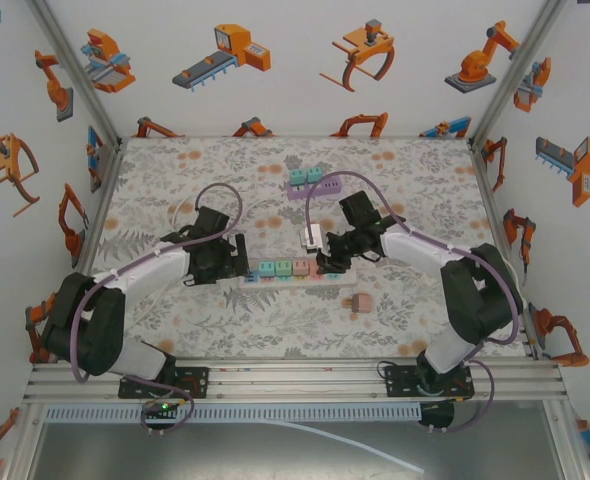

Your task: Pull the plug off the socket

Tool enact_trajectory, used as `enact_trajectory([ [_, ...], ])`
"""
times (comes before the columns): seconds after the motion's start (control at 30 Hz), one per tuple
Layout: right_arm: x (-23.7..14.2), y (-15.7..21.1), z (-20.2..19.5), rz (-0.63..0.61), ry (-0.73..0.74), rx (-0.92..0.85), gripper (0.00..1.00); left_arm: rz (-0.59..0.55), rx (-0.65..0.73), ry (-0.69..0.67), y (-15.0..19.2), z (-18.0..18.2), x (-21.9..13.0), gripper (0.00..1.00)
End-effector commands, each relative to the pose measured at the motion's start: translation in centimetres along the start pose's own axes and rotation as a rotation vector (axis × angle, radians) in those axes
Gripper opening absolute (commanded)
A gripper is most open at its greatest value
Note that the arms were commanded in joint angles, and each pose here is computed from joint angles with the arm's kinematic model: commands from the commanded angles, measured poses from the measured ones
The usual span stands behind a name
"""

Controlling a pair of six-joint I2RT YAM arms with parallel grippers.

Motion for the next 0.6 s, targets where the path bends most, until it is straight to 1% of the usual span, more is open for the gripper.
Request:
enact_trajectory([
  [0.0,-0.1,-1.0,-0.2,-0.024,-0.014,-0.026,0.31,0.007,-0.019,0.016,-0.4,-0.6,0.2,0.84],
  [0.17,-0.1,-1.4,-0.5,-0.036,-0.021,-0.021,0.25,0.045,-0.021,0.002,0.6,-0.1,0.9,0.82],
  [0.23,-0.1,-1.7,-0.8,-0.04,-0.022,-0.019,0.2,0.061,-0.012,-0.006,0.9,0.1,1.0,0.82],
  [0.4,-0.4,-2.6,-1.4,-0.072,-0.023,-0.008,0.14,0.109,0.029,-0.073,2.3,1.3,1.7,0.81],
  [0.57,-0.6,-3.4,-2.0,-0.101,-0.017,0.034,0.09,0.128,0.047,-0.134,3.5,2.8,2.2,0.81],
])
Point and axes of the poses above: each hand's point on the last joint's axis, 136 mm out from that joint toward the fingers, its own x axis out along the fingers, its own z axis along the line the jaws close on, y = z × x, the point moved 1 cm from there along -x, back along the fingers, and after that the axes turned 12 degrees about -x, right-handed, at the moved point
